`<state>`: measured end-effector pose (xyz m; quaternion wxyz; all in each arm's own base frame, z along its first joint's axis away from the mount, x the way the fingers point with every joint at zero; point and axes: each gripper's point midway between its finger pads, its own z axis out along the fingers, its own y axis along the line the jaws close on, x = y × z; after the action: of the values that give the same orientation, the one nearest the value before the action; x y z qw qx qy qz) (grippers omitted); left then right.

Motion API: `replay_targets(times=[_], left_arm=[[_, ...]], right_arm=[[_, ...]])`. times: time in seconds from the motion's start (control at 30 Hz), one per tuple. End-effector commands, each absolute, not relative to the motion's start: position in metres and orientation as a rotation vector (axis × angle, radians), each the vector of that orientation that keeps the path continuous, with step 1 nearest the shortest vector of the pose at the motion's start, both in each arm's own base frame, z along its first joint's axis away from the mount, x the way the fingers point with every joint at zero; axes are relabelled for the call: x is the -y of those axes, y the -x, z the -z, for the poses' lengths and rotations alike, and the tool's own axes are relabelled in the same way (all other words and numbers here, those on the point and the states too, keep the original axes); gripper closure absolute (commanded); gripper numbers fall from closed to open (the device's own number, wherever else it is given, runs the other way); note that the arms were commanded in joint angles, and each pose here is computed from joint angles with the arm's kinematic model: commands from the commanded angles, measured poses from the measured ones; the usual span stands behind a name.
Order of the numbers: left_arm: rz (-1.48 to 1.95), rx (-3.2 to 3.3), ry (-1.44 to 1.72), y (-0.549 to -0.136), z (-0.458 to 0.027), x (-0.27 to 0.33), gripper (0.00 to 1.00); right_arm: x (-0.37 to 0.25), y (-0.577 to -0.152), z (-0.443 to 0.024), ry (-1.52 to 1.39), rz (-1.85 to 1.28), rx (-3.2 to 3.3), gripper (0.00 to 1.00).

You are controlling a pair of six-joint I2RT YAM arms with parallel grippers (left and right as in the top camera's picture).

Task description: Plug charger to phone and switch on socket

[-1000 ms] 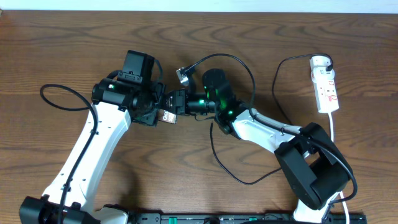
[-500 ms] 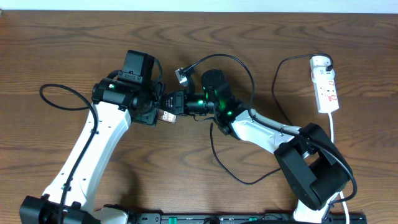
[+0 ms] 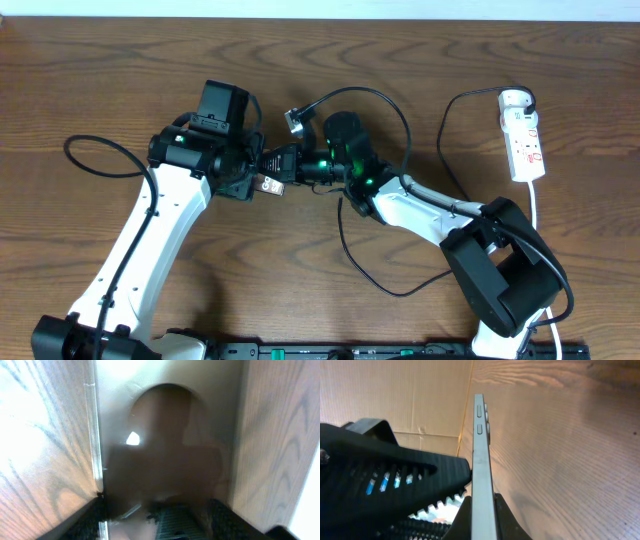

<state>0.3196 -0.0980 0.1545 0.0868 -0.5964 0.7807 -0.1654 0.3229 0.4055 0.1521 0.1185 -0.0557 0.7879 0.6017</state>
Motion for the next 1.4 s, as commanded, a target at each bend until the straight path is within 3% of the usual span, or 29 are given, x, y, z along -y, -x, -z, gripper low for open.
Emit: replay_targets(times=[0.0, 0.07, 0.13, 0.47, 0.73, 1.0, 1.2, 1.37], left_arm=[[0.537, -2.314, 1.737, -0.327, -0.165, 0.102, 0.31], [0.533, -2.328, 1.707, -0.328, -0.166, 0.099, 0.19], [0.531, -2.328, 1.701, -0.328, -0.166, 0.097, 0.16], [0.683, -2.370, 1.578, -0.334, -0.185, 0.085, 0.14], [0.955, -2.386, 0.967, -0.361, -0.236, 0.086, 0.13], [1.214, -2.217, 0.765, -0.388, -0.265, 0.085, 0.12], [1.401, -2.030, 0.750, -0.405, -0.256, 0.090, 0.12], [1.539, -1.758, 0.675, -0.407, -0.262, 0.089, 0.12]], right_arm=[[-0.411, -0.314, -0.160, 0.227, -1.805, -2.292, 0.99], [-0.407, -0.318, -0.160, 0.223, -1.801, -2.287, 0.99], [-0.403, -0.322, -0.160, 0.220, -1.793, -2.284, 0.99], [-0.368, -0.354, -0.144, 0.135, -1.688, -2.317, 0.99], [-0.318, -0.404, -0.147, -0.165, -1.669, -2.282, 0.99], [-0.270, -0.455, -0.218, -0.638, -2.010, -1.974, 0.99], [-0.264, -0.449, -0.279, -0.548, -2.214, -1.741, 0.99], [-0.281, -0.433, -0.284, -0.468, -2.260, -1.765, 0.99]])
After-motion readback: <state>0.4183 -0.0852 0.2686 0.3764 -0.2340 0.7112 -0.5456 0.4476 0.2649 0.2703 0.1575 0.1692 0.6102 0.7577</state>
